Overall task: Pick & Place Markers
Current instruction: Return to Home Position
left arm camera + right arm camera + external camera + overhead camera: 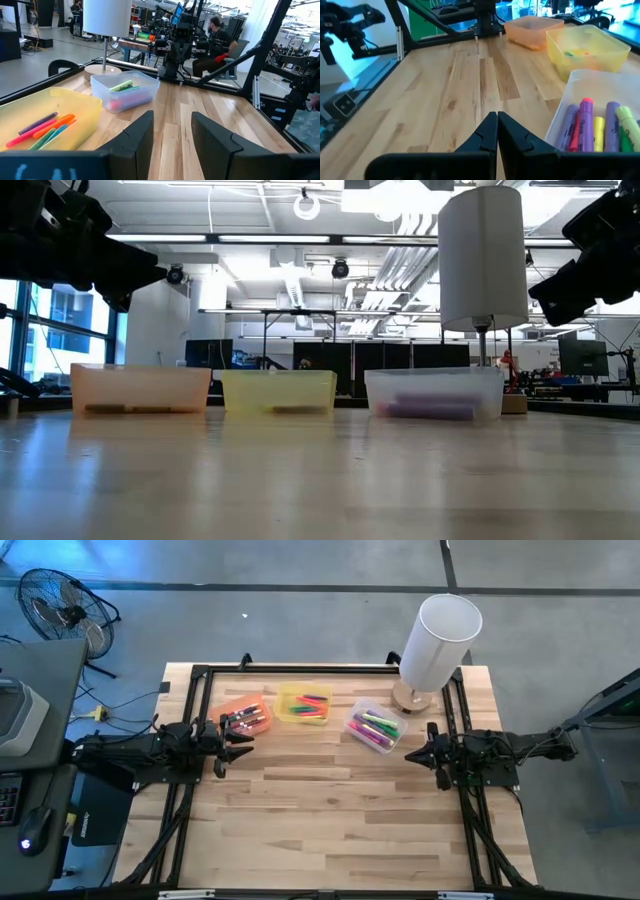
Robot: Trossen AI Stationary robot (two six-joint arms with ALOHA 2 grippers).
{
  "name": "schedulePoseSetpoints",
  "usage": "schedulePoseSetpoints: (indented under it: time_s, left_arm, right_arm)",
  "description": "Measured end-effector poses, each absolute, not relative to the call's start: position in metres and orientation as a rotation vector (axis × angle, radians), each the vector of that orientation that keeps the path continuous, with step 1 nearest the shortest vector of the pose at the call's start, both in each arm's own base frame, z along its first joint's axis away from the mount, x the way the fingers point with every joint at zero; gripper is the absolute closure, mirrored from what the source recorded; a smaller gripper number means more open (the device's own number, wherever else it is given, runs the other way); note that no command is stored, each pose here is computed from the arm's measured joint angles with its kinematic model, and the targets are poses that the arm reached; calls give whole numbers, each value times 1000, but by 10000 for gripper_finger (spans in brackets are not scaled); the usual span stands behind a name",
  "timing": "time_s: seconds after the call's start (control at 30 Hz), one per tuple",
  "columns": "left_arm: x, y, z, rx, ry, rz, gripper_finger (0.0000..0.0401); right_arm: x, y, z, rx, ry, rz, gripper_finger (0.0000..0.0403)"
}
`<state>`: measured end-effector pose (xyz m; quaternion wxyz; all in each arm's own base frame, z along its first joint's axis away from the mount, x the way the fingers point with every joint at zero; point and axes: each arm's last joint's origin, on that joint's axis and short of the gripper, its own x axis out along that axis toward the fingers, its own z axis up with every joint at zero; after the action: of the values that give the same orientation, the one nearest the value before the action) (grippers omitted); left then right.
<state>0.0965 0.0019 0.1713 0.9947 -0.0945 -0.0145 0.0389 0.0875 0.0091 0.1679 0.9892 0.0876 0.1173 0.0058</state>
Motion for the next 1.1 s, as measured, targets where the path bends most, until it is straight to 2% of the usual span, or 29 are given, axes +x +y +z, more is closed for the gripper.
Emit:
schedulePoseSetpoints:
  time_s: [1.1]
  left_arm:
    - [97, 2, 171, -190, -29, 77, 270]
  right_arm:
    - [88, 9, 168, 197, 236, 9, 402]
